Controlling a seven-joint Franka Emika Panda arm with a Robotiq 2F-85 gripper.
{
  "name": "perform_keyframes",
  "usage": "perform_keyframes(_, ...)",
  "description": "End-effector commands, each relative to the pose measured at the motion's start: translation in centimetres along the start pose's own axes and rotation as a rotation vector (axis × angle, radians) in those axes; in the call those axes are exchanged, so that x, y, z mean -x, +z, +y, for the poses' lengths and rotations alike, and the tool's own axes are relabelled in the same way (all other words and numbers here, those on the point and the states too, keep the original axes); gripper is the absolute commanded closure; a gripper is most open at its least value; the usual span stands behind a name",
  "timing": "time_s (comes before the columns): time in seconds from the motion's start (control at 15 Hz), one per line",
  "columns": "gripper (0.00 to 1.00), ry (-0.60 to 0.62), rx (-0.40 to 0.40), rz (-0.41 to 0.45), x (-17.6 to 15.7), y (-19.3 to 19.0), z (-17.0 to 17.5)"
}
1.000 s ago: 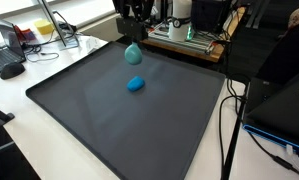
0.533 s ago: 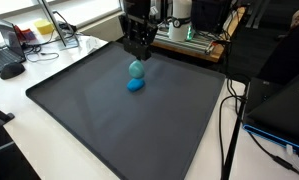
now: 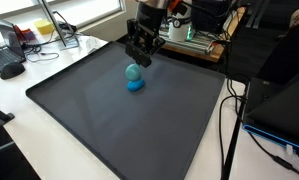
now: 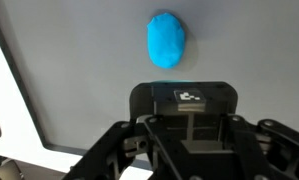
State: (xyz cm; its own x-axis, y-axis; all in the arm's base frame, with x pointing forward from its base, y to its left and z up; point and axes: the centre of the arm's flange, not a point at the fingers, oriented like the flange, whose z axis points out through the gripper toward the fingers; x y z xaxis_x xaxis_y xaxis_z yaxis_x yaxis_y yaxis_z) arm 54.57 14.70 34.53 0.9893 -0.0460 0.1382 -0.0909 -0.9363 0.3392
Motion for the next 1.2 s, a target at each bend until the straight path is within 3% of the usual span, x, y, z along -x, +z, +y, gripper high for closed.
perform_keyframes(0.0, 0.78, -0.022, 0.117, 0.036, 0.1, -0.8, -2.3)
perform_keyframes(0.33, 0.78, -0.086, 0.255, 0.038, 0.0, -1.4, -5.7)
perform_keyframes(0.73, 0.78, -0.162, 0.346, 0.012, 0.0, -0.6, -9.7)
perform_keyframes(0.93, 0.78, -0.17, 0.338, -0.025, -0.6, 0.0, -9.9)
perform_keyframes(1.13, 0.78, -0.19, 0.271, -0.088, -1.6, -0.4, -7.6)
